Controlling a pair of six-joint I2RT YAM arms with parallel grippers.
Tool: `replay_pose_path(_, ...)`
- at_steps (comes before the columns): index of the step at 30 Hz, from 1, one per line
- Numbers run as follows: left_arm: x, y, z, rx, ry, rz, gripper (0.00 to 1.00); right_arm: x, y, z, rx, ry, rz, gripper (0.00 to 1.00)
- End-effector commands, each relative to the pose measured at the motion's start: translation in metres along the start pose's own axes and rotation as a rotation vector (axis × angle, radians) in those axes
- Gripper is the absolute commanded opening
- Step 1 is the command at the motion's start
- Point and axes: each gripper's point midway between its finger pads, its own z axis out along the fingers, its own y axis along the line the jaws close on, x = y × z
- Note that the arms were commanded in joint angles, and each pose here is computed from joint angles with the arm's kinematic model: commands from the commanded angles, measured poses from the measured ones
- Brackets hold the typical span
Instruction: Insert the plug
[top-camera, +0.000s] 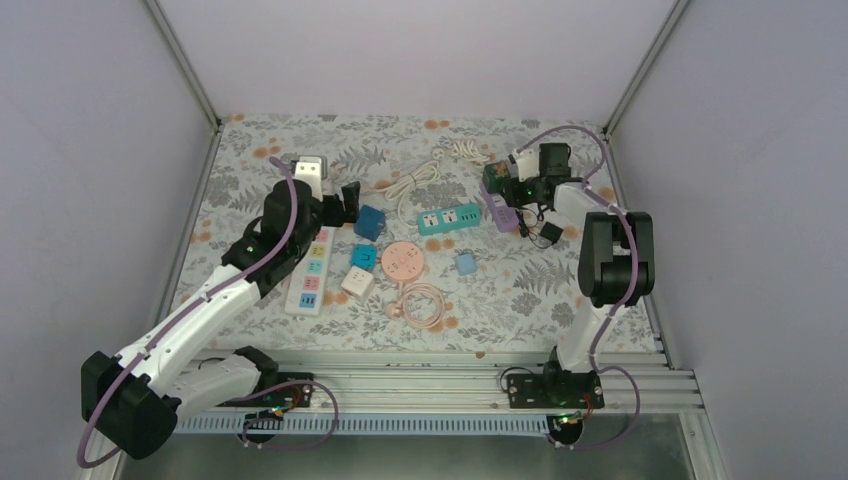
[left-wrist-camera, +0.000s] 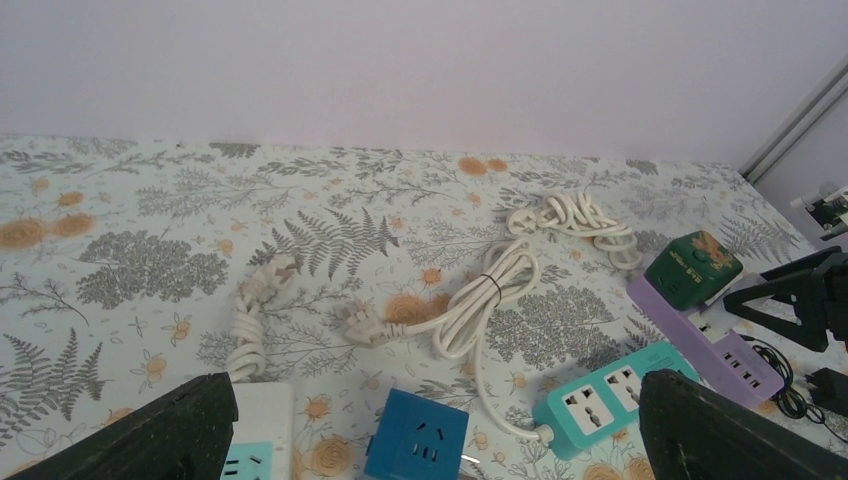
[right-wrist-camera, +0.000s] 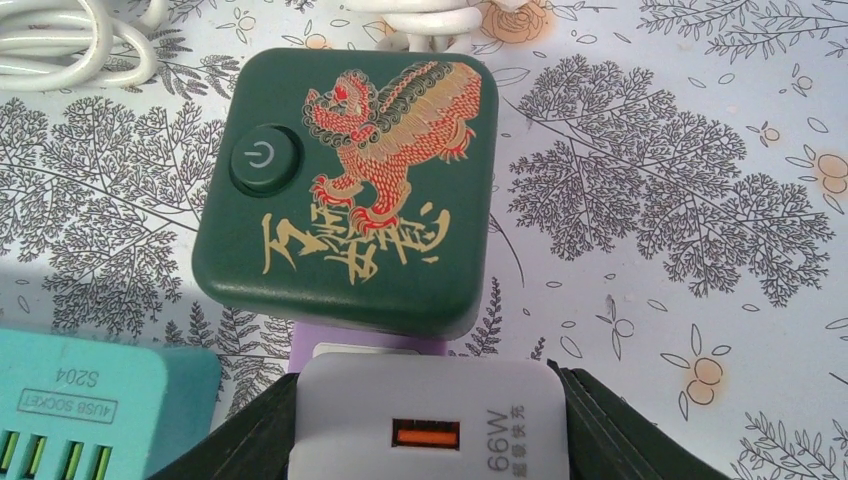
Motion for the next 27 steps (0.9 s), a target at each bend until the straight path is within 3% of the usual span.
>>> replay_pose_path(1,-0.003,0.002,-0.001,0.0,-0.011,0.003,1.0,0.055,0.002,0.023,0.032,0.156,-0.011,0.35)
replay_pose_path(9,-0.005,0.001,0.001,-0.002,-0.008,0.006,1.0,0.051,0.015,0.024,-0.054,0.143,0.048,0.39)
replay_pose_path(13,-0.007,0.002,0.0,-0.003,-0.012,0.003,1.0,0.049,0.008,0.023,-0.009,0.125,0.083,0.39)
replay_pose_path(18,-0.005,0.003,0.001,-0.006,-0.009,0.003,1.0,0.04,0.002,0.012,0.05,0.041,0.121,0.39)
replay_pose_path(22,-0.005,0.004,0.001,-0.004,-0.016,-0.001,1.0,0.018,0.019,-0.006,-0.005,-0.069,0.143,0.42)
replay_pose_path(27,-0.005,0.005,0.001,-0.005,-0.022,-0.008,1.0,0.009,0.036,-0.003,0.006,-0.083,0.108,0.42)
